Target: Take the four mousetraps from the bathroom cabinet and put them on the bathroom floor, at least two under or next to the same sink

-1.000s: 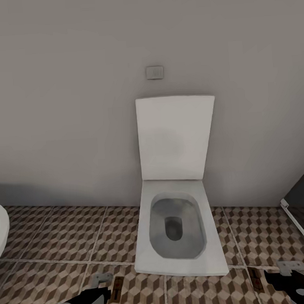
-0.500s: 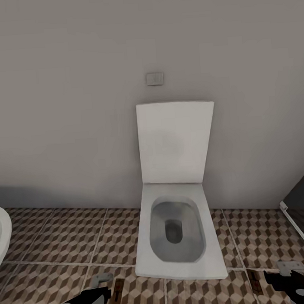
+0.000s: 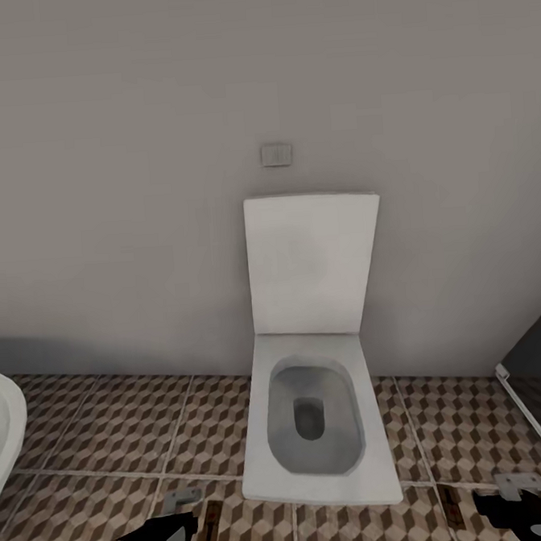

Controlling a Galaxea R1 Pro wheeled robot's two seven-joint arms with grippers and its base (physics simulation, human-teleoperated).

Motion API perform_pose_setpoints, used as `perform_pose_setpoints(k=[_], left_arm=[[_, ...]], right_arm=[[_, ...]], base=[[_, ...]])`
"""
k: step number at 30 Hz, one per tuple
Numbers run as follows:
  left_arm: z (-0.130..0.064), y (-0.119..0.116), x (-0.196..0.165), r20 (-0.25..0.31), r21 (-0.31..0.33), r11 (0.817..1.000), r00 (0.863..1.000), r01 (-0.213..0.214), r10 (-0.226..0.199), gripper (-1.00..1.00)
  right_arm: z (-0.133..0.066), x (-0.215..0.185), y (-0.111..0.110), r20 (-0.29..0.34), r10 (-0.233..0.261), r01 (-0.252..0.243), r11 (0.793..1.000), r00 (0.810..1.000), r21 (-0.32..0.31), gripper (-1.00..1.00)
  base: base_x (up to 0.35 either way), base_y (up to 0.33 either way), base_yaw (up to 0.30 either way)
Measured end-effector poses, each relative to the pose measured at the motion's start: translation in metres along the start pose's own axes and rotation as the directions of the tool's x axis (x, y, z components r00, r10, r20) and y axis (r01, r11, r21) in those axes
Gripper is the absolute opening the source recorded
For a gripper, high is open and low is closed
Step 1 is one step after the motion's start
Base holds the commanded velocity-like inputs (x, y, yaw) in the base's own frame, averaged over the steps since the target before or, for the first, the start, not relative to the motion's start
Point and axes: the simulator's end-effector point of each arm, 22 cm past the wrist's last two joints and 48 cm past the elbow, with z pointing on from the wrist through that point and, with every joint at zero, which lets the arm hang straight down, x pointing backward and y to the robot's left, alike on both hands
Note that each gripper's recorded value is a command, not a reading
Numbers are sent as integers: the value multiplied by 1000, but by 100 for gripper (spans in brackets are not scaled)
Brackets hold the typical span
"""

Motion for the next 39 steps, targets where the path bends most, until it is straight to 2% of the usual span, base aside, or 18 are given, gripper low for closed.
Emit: perform_pose_setpoints(k=[6,11,17,22,25,31,39], left_arm=[[-10,4,13,-23,-3,1000,1000,-7,7,100],[-19,6,35,-57,-1,1000,998,-17,17,100],[-31,10,67,-102,-2,1000,994,-27,27,100],[-43,11,99,-147,3,999,988,-41,41,100],[-50,11,104,-157,7,999,987,-44,44,100],[-64,14,130,-196,9,999,979,-54,54,100],[-83,20,148,-227,10,998,972,-63,63,100]], right_arm=[[-13,10,-2,-24,-12,12,1000,1000,-8,100],[-26,22,17,-49,-17,15,999,999,-40,100],[-40,31,28,-72,-21,17,998,997,-61,100],[-56,51,31,-111,-30,22,997,993,-70,100],[-65,61,29,-133,-35,26,997,990,-72,100],[-96,109,29,-209,-63,46,996,976,-82,100],[-117,119,29,-238,-68,50,995,969,-83,100]], base=[[0,0,0],[0,0,0],[0,0,0],[0,0,0],[0,0,0],[0,0,0],[0,0,0]])
